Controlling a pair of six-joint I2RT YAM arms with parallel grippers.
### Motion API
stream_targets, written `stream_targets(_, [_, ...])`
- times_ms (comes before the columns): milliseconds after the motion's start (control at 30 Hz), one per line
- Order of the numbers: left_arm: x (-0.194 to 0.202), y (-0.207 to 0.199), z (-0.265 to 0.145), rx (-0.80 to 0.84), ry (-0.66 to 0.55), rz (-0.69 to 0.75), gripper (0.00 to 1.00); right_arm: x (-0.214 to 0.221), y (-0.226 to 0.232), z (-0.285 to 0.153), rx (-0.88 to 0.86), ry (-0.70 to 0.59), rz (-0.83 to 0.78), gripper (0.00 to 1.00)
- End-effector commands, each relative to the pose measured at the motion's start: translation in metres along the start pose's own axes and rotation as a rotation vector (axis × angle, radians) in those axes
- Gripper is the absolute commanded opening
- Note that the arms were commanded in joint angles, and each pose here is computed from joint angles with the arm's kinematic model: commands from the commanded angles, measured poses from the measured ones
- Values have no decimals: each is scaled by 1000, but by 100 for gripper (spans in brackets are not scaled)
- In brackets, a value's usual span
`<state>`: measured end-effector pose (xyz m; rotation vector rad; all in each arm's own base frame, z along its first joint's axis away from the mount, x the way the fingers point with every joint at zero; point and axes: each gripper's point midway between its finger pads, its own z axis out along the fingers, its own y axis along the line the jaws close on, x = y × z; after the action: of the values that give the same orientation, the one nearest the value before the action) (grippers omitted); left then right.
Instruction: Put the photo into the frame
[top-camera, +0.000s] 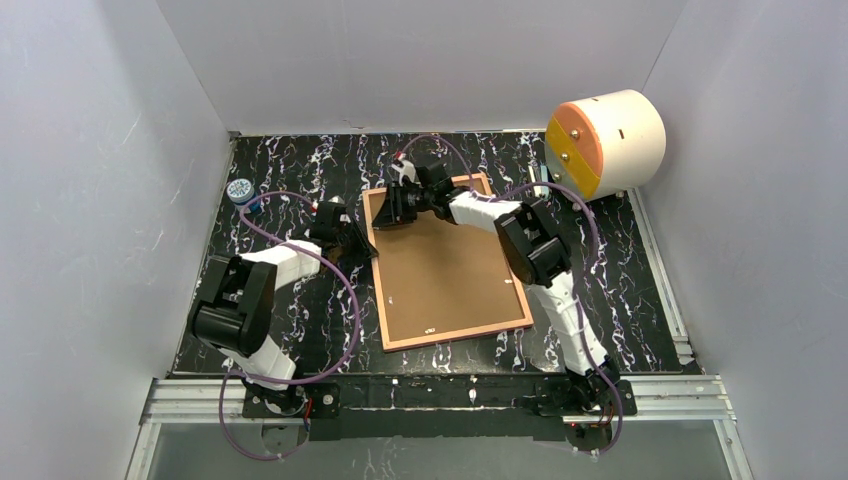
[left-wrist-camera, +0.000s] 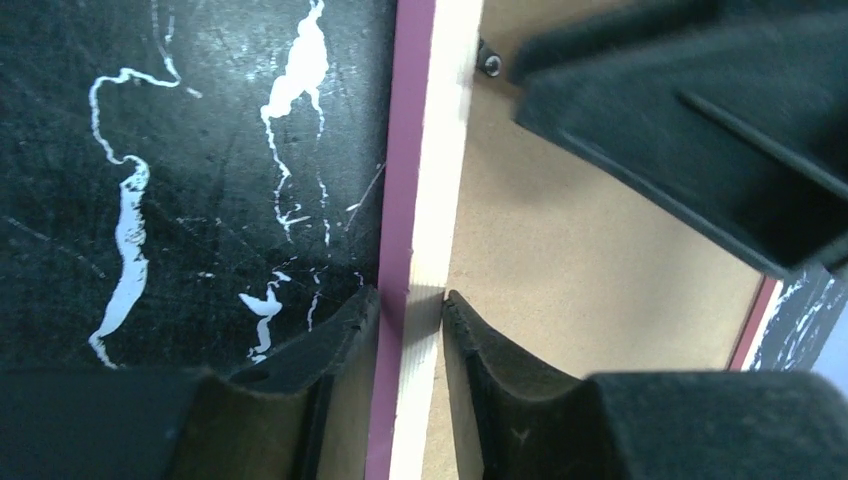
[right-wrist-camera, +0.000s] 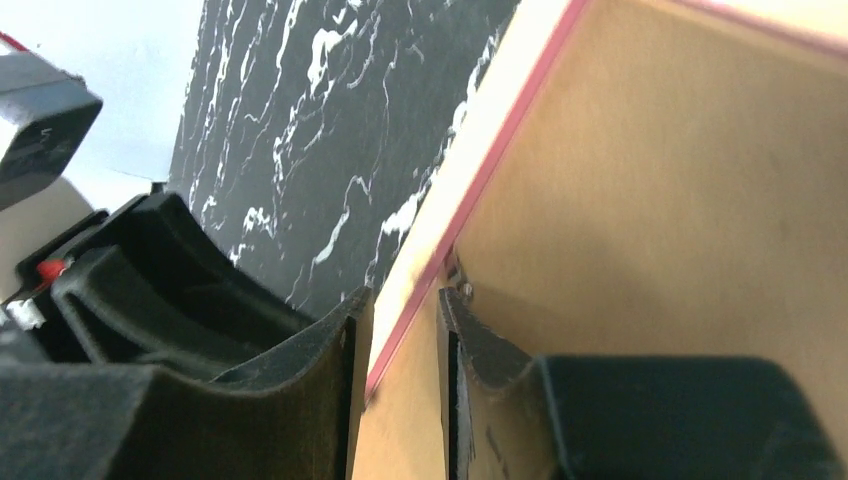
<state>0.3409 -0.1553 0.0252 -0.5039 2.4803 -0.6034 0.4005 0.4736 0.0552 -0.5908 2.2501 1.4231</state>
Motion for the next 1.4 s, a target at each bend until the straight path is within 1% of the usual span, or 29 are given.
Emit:
stream_targets(0, [-8,8,-9,-67,-3,43,31,-57,33,-53,22,-184,78,39])
stream_targets(67, [-10,4,-17,-68,5,54,36,-65,34,-75,38,-228,121,41])
stream_targets(167, [-19,-8,-29,-40,-15,63,45,-55,37,-105,86,-248,151,43])
stream_targets(233, [-22,-13,-37,-25,-26,65,52,-34,37,-121,127,-230,183,44])
stream_targets(300, [-17,-16,-44,-13,-8,65,59,-4,37,-134,158,-191,219,45])
stream_targets(367, [-8,-14,-50,-6,26,63,62,29,35,-147,190,-162,275,48])
stream_targets(467, [11,-6,-57,1,59,52,63,73,36,-166,220,-142,353,52])
stream_targets(533, [23,1,-61,1,75,44,64,96,46,-174,213,-127,371,55])
stream_targets(633, [41,5,-66,18,112,38,64,128,58,-180,223,-101,395,56])
stream_targets(800, [63,7,-71,45,156,35,62,156,83,-165,196,-82,390,55])
stream_targets(900, [70,9,-72,48,169,36,56,170,92,-143,190,-40,383,51])
stream_targets(1067, [82,17,-70,37,188,29,41,184,91,-111,225,-12,373,43])
stream_targets(1167, [90,22,-67,28,206,34,37,186,92,-96,224,-3,363,39])
stream_targets(1367, [101,27,-64,23,236,39,33,188,87,-77,248,-8,332,35])
